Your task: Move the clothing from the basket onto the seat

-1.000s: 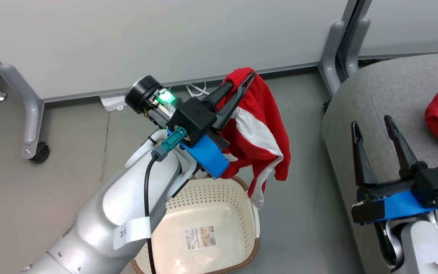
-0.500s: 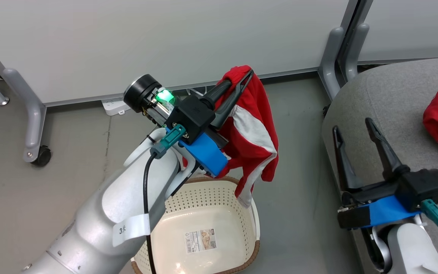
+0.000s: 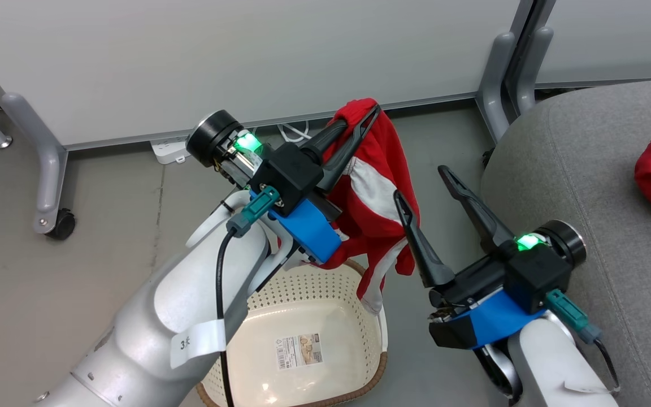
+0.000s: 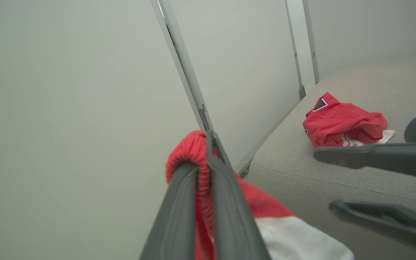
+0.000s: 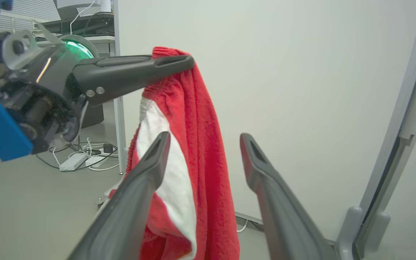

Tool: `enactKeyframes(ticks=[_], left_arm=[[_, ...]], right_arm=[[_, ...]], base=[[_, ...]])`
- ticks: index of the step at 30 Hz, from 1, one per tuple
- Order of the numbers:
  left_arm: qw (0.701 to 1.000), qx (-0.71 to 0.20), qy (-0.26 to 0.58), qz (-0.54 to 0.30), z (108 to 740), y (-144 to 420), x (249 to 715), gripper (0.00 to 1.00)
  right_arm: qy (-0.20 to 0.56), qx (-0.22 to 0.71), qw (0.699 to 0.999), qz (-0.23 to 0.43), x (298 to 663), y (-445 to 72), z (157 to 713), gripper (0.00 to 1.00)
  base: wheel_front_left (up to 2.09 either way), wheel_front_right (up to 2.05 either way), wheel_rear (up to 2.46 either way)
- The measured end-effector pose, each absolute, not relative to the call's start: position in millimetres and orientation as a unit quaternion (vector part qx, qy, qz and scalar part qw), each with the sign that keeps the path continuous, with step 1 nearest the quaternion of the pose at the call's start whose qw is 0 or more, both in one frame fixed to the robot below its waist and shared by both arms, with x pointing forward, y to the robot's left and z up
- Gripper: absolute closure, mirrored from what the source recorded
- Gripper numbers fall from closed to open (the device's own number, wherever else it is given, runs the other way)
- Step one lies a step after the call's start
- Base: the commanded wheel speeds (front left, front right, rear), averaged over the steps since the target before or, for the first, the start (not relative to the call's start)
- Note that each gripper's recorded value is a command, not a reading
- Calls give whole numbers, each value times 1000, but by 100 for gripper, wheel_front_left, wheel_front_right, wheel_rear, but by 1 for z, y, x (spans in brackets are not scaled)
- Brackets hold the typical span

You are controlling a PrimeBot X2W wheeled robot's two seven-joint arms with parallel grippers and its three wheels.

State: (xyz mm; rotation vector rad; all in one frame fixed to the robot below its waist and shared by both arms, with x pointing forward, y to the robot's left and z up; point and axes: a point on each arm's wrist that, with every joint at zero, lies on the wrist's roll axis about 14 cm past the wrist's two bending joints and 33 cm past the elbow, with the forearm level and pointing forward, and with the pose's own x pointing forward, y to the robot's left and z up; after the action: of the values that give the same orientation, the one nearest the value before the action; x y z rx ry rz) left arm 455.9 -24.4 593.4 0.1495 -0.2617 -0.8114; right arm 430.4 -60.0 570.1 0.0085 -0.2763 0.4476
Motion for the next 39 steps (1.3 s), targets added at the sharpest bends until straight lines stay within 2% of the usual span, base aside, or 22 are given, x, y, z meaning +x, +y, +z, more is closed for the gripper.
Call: enactKeyframes(ticks=[7, 20, 22, 23, 39], left_arm=[[907, 71, -124, -396, 589, -25, 460, 100], [906, 70, -124, -400, 587, -27, 463, 100], [905, 69, -124, -400, 587, -27, 463, 100], [905, 69, -124, -400, 587, -27, 463, 100], [904, 70, -126, -401, 589, -28, 463, 100]], right_arm=[[-123, 1, 955, 270, 437, -27, 561, 0], [-69, -38, 954, 291, 460, -12, 528, 0], [-58, -41, 954, 290, 462, -13, 521, 86], [-55, -43, 954, 291, 463, -13, 519, 100], [-58, -36, 954, 293, 465, -10, 525, 100]], base=[[0, 0, 0], [0, 0, 0], [0, 0, 0], [0, 0, 0], [0, 0, 0]])
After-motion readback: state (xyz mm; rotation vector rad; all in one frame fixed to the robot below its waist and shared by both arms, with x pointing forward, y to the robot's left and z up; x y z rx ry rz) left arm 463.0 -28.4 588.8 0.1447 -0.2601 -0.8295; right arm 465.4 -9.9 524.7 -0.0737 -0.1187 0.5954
